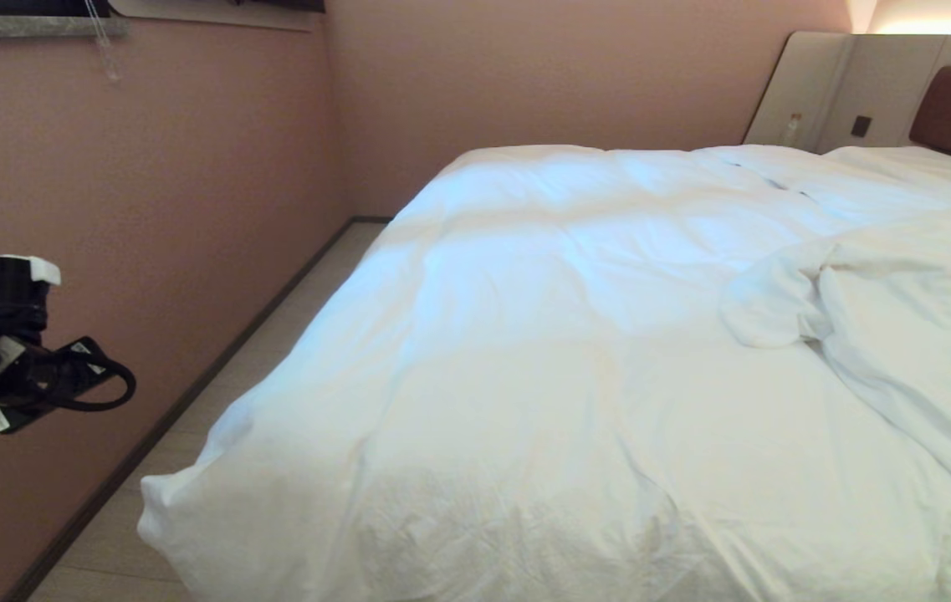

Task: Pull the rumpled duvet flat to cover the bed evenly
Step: Hold the folded corner of the quilt

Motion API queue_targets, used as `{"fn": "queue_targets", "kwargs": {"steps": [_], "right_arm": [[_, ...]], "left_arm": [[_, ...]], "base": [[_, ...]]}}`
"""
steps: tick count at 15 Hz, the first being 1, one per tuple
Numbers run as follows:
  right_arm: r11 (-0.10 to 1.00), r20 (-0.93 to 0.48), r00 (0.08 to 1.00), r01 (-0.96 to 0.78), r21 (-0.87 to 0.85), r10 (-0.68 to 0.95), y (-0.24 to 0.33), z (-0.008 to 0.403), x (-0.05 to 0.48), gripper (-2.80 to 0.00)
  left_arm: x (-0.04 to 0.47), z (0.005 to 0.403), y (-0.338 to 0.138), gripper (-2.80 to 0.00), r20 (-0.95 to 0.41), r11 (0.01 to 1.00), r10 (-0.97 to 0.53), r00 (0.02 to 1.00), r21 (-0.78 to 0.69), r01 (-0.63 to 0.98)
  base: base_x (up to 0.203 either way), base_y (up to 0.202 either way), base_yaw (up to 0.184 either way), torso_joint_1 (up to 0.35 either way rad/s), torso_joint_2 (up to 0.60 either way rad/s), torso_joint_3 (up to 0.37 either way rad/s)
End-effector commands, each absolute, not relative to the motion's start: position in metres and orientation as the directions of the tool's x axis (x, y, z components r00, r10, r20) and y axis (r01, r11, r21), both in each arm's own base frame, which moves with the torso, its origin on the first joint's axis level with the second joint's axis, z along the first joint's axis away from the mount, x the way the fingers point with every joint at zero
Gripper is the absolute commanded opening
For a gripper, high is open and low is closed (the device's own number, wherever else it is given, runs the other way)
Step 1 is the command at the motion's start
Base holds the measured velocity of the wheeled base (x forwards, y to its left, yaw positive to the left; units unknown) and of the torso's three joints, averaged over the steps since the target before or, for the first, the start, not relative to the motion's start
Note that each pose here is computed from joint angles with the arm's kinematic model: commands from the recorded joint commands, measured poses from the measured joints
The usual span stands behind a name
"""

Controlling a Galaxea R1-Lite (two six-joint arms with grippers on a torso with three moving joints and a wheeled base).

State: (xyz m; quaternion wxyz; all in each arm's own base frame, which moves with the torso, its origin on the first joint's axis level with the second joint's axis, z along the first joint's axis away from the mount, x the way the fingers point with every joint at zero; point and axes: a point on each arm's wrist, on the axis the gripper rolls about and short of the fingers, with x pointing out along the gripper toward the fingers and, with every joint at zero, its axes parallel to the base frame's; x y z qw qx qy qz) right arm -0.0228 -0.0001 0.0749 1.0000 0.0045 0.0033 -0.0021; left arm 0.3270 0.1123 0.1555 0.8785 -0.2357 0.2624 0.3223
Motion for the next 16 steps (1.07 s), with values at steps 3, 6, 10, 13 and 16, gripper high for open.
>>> {"fn": "queue_targets", "kwargs": {"steps": [3, 6, 10, 13, 16], "right_arm": [[1.000, -0.006, 1.000, 0.005, 0.009, -0.005, 0.000, 0.075, -0.023, -2.80], [1.000, -0.006, 1.000, 0.005, 0.009, -0.005, 0.000, 0.075, -0.023, -2.80], [1.000, -0.006, 1.000, 0.005, 0.009, -0.005, 0.000, 0.075, -0.023, -2.80], [1.000, -0.006, 1.000, 0.005, 0.009, -0.005, 0.000, 0.075, -0.023, -2.80], [1.000, -0.006, 1.000, 0.005, 0.009, -0.005, 0.000, 0.075, -0.023, -2.80]], "left_arm": [[0.253, 0.215, 0.087, -2.80, -0.481, 0.745, 0.367, 0.796, -0.361, -0.561], [0.198, 0.227, 0.067, -2.80, -0.416, 0.805, 0.306, 0.857, -0.368, -0.466], [0.140, 0.230, 0.047, -2.80, -0.325, 0.859, 0.297, 0.898, -0.319, -0.400], [0.105, 0.211, 0.035, -2.80, -0.316, 0.894, 0.293, 0.903, -0.244, -0.375], [0.095, 0.203, 0.026, -2.80, -0.313, 0.916, 0.260, 0.913, -0.219, -0.336]], "base": [[0.000, 0.000, 0.000, 0.000, 0.00, 0.000], [0.000, 0.000, 0.000, 0.000, 0.00, 0.000], [0.000, 0.000, 0.000, 0.000, 0.00, 0.000], [0.000, 0.000, 0.000, 0.000, 0.00, 0.000], [0.000, 0.000, 0.000, 0.000, 0.00, 0.000]]}}
